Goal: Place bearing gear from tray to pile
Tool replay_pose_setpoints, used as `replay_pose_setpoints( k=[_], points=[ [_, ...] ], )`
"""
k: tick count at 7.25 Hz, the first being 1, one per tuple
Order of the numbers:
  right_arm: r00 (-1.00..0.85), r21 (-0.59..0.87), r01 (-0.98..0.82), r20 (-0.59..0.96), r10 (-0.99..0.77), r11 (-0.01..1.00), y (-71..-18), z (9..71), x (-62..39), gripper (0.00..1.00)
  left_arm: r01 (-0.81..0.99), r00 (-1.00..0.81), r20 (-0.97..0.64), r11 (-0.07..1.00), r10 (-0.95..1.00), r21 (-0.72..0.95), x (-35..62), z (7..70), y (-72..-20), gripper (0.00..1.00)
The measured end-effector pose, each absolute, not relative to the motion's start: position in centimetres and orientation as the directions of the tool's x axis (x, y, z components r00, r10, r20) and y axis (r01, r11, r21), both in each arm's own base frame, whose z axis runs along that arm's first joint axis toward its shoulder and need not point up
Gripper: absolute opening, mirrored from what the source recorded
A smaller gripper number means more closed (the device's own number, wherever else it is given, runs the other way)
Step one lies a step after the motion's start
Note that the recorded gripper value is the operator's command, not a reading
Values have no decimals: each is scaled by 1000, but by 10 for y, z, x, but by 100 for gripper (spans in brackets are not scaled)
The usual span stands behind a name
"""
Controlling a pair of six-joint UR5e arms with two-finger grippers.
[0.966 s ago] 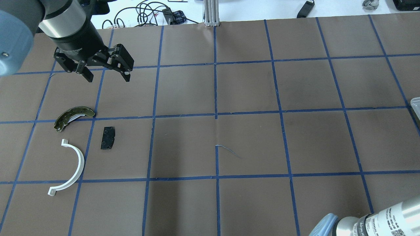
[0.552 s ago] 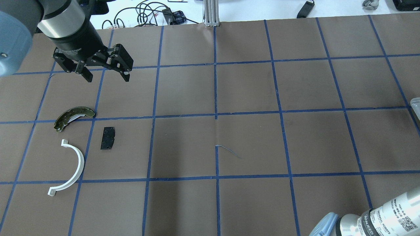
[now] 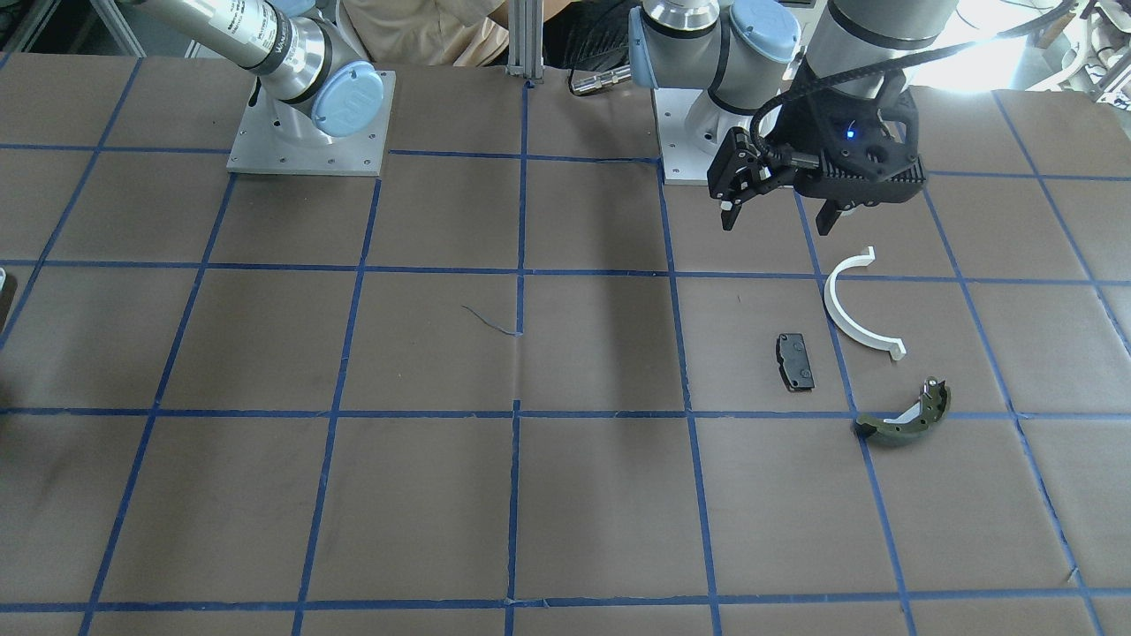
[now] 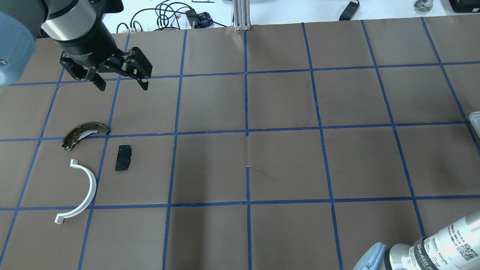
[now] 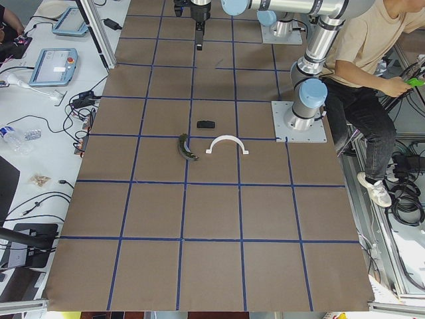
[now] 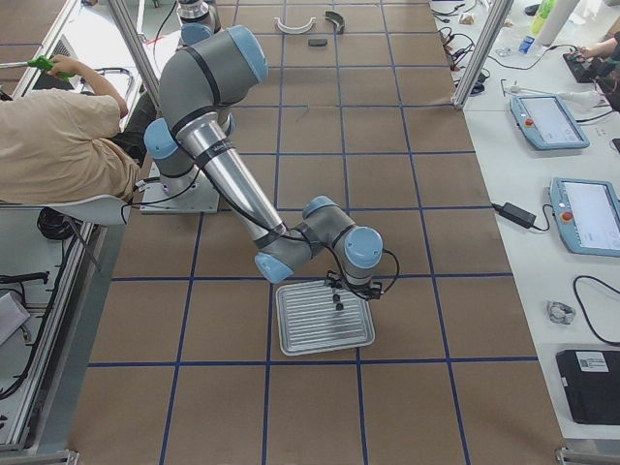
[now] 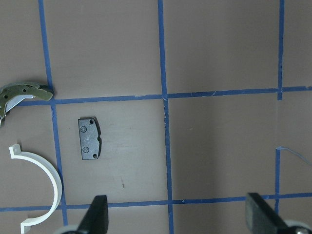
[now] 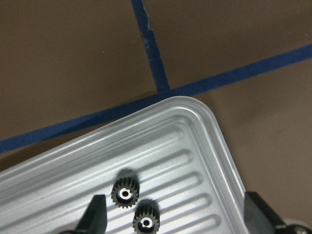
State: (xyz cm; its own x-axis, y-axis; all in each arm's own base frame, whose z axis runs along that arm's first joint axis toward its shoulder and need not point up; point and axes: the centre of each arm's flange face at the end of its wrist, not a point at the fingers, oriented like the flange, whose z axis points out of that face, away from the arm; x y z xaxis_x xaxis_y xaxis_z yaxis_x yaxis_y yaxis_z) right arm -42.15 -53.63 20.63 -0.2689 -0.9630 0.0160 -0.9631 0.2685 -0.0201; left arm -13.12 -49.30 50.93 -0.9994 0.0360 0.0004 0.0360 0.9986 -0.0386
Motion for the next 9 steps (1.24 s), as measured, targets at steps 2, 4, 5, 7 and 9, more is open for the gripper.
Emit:
replay_pose_setpoints(
  k=[2,4,5,7,9],
  points=[
    [-272,8,-962,-3,-962,272,-529,201,-428,97,36,-999,1,998,36,-43,-131,510,-493,100],
    [-273,27,-962,-2,-962,272,-528,193,-432,92,36,-999,1,998,36,-43,-131,510,-493,100],
    [-269,28,-963,-3,-963,269,-529,187,-433,81,36,-999,0,998,36,-42,-131,509,-493,100],
    [-257,29,-966,-7,-966,257,-529,184,-434,70,37,-999,-4,998,37,-42,-131,510,-492,100],
    [-255,33,-967,-13,-967,254,-527,182,-436,48,37,-999,-4,998,37,-41,-131,509,-491,100]
  ],
)
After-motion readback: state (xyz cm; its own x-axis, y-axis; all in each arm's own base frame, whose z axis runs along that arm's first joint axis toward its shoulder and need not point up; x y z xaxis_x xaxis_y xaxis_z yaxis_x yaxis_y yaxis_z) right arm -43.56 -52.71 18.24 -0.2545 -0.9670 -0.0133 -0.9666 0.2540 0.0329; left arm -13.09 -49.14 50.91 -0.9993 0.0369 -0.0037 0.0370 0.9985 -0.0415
